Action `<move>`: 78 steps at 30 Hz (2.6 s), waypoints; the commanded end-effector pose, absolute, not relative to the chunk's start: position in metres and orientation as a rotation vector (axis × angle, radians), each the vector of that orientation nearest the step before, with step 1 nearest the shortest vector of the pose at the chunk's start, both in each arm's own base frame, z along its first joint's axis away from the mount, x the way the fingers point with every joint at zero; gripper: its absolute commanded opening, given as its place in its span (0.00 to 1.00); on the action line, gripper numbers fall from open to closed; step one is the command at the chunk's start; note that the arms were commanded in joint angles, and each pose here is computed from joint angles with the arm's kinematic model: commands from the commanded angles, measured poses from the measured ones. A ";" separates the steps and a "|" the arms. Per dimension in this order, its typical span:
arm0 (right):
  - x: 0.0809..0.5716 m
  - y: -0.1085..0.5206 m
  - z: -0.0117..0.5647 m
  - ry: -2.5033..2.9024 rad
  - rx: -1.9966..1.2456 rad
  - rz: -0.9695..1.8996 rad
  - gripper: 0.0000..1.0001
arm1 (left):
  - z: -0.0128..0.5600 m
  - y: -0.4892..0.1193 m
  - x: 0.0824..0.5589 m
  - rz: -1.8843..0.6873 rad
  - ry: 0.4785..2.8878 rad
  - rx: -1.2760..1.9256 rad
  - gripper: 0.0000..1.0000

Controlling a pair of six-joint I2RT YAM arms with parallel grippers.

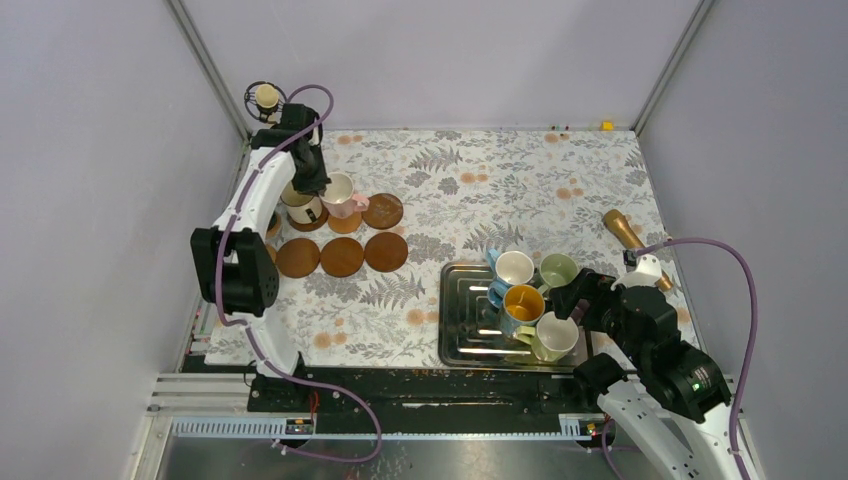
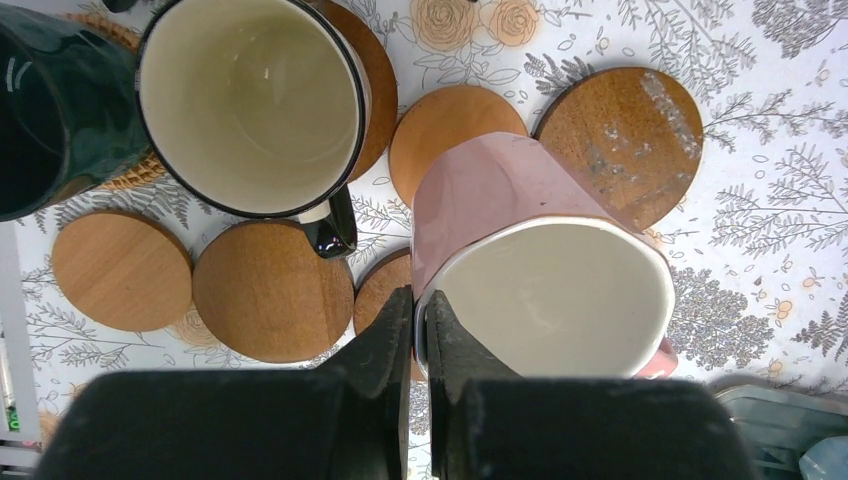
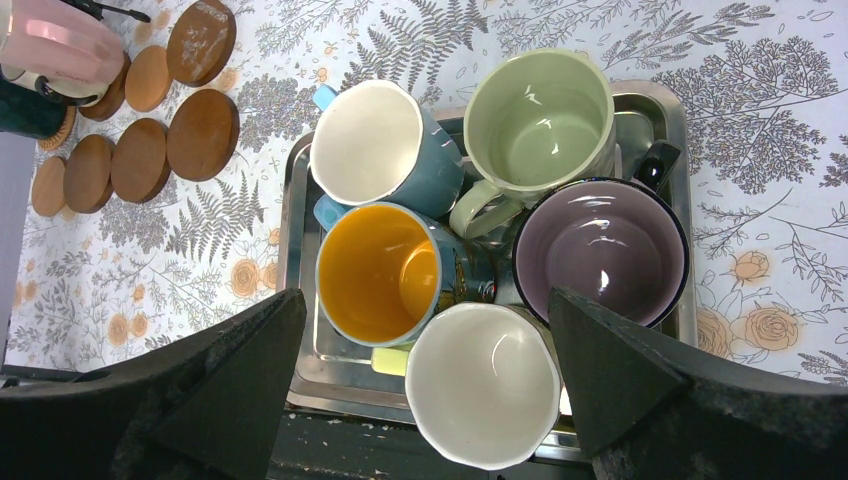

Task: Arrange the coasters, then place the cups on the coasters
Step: Place the cup on the coaster, then pick up the cup from the tray.

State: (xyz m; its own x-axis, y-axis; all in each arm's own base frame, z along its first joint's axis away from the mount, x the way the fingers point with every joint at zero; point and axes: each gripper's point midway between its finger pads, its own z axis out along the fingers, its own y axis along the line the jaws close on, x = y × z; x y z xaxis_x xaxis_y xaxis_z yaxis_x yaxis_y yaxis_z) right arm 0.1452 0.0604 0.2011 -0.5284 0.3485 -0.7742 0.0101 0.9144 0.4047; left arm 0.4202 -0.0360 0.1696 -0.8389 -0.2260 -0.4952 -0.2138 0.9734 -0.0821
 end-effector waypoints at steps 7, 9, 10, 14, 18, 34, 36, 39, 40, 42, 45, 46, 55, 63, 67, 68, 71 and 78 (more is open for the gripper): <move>0.150 0.060 0.206 2.077 0.266 0.433 0.99 | 0.172 -0.045 0.452 -0.118 2.547 -0.300 0.00; 0.150 0.060 0.205 2.077 0.266 0.432 0.99 | 0.167 -0.041 0.455 -0.094 2.549 -0.310 0.00; 0.150 0.060 0.205 2.077 0.266 0.433 0.99 | 0.166 -0.040 0.457 -0.088 2.550 -0.313 0.00; 0.149 0.060 0.206 2.071 0.267 0.435 0.99 | 0.161 -0.036 0.460 -0.078 2.553 -0.328 0.00; 0.150 0.059 0.206 2.071 0.268 0.430 1.00 | 0.156 -0.032 0.461 -0.081 2.564 -0.339 0.00; 0.149 0.062 0.204 2.087 0.257 0.435 0.99 | 0.152 -0.027 0.461 -0.064 2.572 -0.362 0.46; 0.149 0.062 0.205 2.084 0.260 0.437 0.99 | 0.160 -0.029 0.458 -0.084 2.561 -0.357 0.54; 0.149 0.060 0.205 2.079 0.265 0.430 0.99 | 0.176 -0.031 0.454 -0.104 2.531 -0.351 0.64; 0.150 0.060 0.206 2.077 0.266 0.430 0.99 | 0.182 -0.031 0.452 -0.112 2.519 -0.348 0.65; 0.150 0.061 0.205 2.087 0.262 0.431 1.00 | 0.196 -0.033 0.448 -0.132 2.495 -0.343 0.66; 0.150 0.066 0.202 2.113 0.264 0.447 0.99 | 0.215 -0.036 0.438 -0.168 2.462 -0.336 0.69; 0.150 0.067 0.201 2.124 0.269 0.452 1.00 | 0.223 -0.040 0.434 -0.194 2.447 -0.327 0.70; 0.149 0.081 0.195 2.208 0.237 0.492 0.89 | 0.257 -0.066 0.373 -0.397 2.353 -0.233 0.99; 0.151 0.095 0.175 2.337 0.157 0.489 0.67 | 0.237 -0.100 0.315 -0.617 2.330 -0.167 0.99; 0.152 0.110 0.157 2.436 0.125 0.526 0.62 | 0.229 -0.113 0.291 -0.704 2.314 -0.124 0.99; 0.153 0.113 0.154 2.456 0.114 0.532 0.62 | 0.224 -0.116 0.285 -0.711 2.311 -0.116 0.99; 0.164 0.114 0.158 2.452 0.104 0.497 0.62 | 0.215 -0.124 0.274 -0.721 2.297 -0.091 0.99; 0.208 0.094 0.192 2.384 0.107 0.240 0.64 | 0.211 -0.139 0.251 -0.729 2.260 0.048 0.99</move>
State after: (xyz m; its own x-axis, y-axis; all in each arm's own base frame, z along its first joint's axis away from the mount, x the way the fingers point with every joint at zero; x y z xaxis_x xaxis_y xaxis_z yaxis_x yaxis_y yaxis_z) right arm 0.1750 0.1039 0.1591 -0.8117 0.1652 -0.5602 -0.0002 0.9591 0.2830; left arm 0.2456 -0.1318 0.1942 -0.7815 -0.2074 -0.5884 0.1522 0.8513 -0.5022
